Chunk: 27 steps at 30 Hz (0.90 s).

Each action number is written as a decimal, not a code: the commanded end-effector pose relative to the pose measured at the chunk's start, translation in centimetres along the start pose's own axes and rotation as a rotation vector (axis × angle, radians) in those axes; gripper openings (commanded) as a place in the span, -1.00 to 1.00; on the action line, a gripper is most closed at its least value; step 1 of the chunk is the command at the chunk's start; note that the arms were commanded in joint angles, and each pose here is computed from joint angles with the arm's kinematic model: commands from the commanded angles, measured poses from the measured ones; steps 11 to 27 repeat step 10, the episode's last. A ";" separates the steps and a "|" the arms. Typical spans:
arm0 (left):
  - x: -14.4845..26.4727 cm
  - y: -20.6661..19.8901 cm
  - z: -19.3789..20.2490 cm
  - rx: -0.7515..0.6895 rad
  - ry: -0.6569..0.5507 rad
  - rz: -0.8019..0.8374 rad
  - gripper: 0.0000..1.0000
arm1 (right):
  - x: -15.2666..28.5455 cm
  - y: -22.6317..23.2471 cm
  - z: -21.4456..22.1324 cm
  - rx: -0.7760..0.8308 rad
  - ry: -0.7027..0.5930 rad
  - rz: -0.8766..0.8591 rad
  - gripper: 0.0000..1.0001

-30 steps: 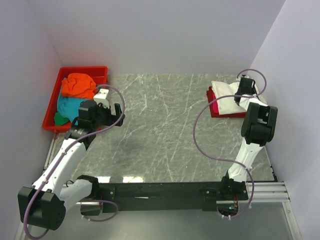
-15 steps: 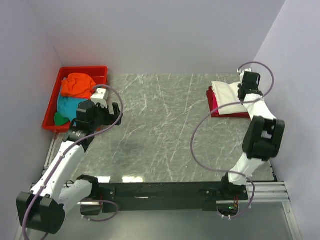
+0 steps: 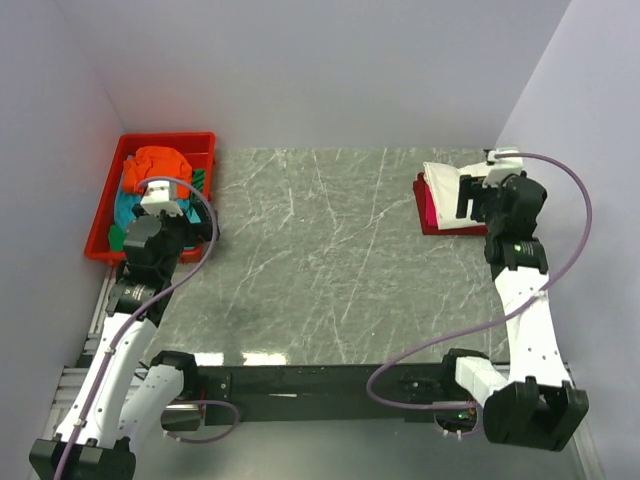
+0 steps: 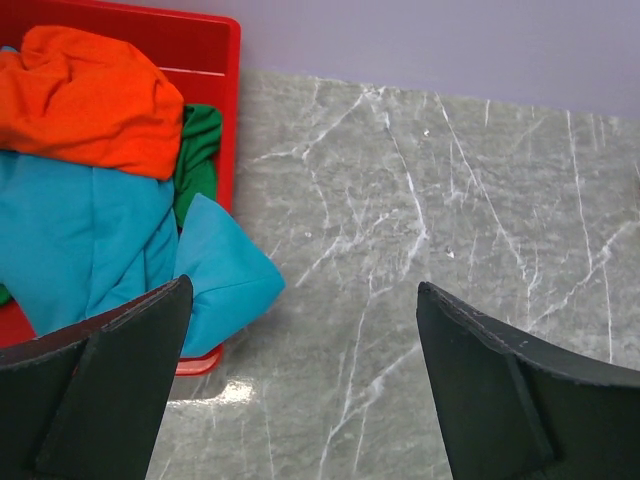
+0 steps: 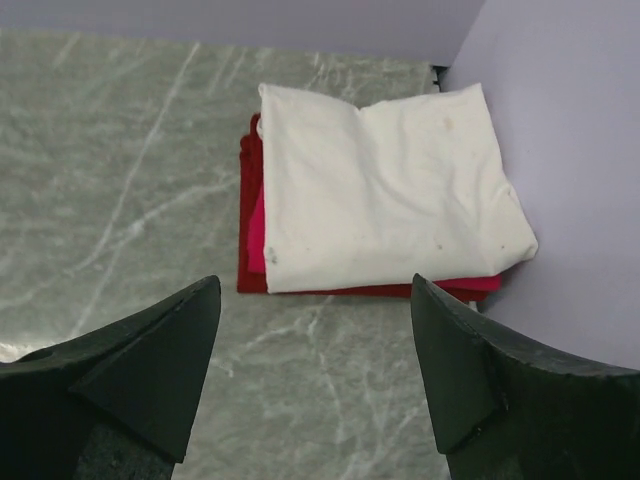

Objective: Fold and stack the t-shirts
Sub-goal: Reset both grippers

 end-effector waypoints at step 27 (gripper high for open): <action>0.1 0.3 -0.4 -0.002 -0.045 -0.024 0.99 | 3.0 0.4 -1.1 -0.283 -0.227 0.080 0.69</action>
Point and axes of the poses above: each gripper's point midway between its finger pads, its own x axis back along the fingers, its own y axis along the line the jaws close on, z = x × y, the point moved 9 cm from there along x, back along the fingers, and after that the axes turned 5 degrees about -x, right-handed, at the moved point
